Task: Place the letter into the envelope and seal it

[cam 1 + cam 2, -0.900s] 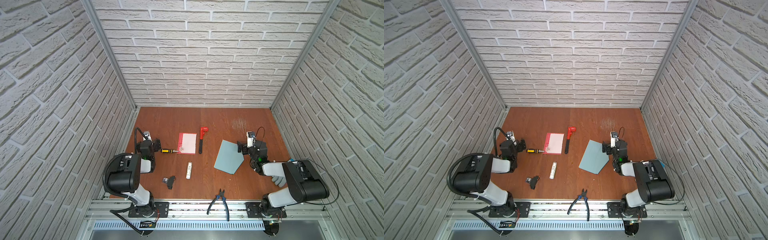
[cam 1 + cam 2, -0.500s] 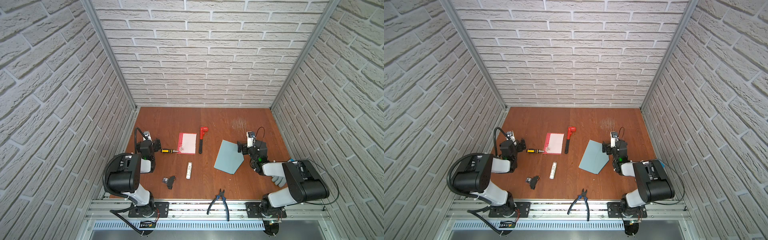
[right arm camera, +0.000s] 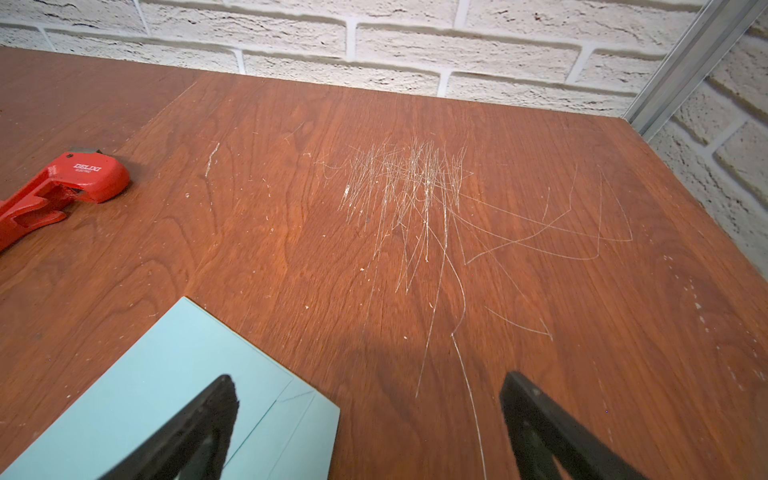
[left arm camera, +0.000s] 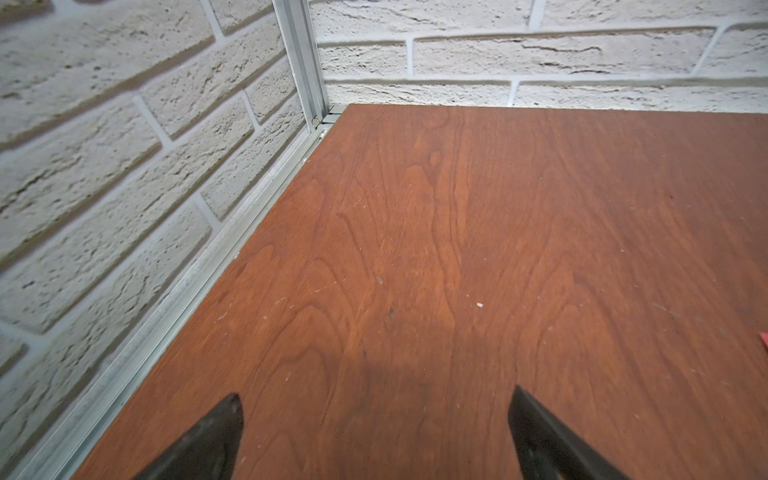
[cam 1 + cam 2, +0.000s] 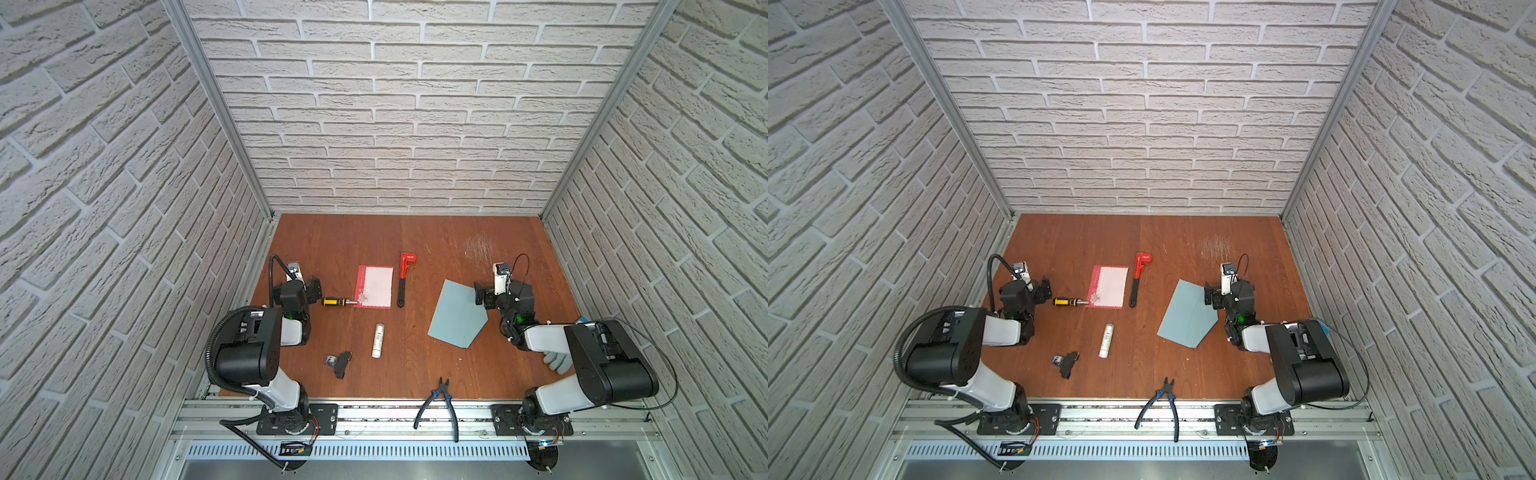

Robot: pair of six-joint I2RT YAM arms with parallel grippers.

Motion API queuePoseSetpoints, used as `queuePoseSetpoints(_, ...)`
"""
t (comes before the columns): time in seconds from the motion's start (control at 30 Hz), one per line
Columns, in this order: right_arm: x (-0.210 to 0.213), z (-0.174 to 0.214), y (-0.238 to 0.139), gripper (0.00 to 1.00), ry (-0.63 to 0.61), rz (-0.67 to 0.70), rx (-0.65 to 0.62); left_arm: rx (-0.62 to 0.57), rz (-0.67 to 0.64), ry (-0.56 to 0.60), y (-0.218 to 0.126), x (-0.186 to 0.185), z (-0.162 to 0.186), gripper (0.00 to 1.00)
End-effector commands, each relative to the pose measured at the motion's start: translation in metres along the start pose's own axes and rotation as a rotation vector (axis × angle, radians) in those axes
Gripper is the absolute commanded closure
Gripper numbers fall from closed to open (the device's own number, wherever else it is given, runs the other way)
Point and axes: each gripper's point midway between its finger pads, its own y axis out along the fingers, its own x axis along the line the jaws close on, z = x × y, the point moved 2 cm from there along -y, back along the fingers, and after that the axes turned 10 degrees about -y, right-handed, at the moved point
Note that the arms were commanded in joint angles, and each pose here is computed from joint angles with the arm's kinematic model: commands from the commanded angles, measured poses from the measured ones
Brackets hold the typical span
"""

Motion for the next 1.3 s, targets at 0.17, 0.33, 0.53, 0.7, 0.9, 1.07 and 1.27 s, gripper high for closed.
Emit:
queuePoseSetpoints(0.17, -0.004, -0.017, 0.0, 0.0, -0.002, 0.006, -0.054, -0.047, 0.012, -0.016, -0.001, -0.002, -0.014, 0.02)
queuePoseSetpoints(0.33, -0.004, -0.017, -0.001, 0.0, -0.003, 0.005, -0.054, -0.048, 0.01, -0.016, -0.001, -0.001, -0.014, 0.02)
queuePoseSetpoints(0.53, -0.004, -0.018, -0.001, 0.0, -0.003, 0.006, -0.056, -0.048, 0.01, -0.013, -0.001, -0.002, -0.014, 0.02)
queuePoseSetpoints(0.7, -0.004, -0.018, -0.001, 0.0, -0.003, 0.006, -0.055, -0.045, 0.009, -0.013, -0.001, -0.002, -0.013, 0.02)
queuePoseSetpoints(0.9, -0.004, -0.017, 0.0, 0.0, 0.0, 0.002, -0.053, -0.044, 0.011, -0.016, -0.001, -0.002, -0.013, 0.02)
queuePoseSetpoints(1.07, -0.004, -0.018, -0.001, 0.0, 0.01, -0.008, -0.061, -0.051, 0.008, -0.012, -0.001, -0.001, -0.014, 0.02)
queuePoseSetpoints(1.27, -0.02, -0.056, -0.025, 0.07, 0.044, 0.028, 0.012, -0.088, -0.077, 0.101, -0.029, -0.022, -0.072, 0.02)
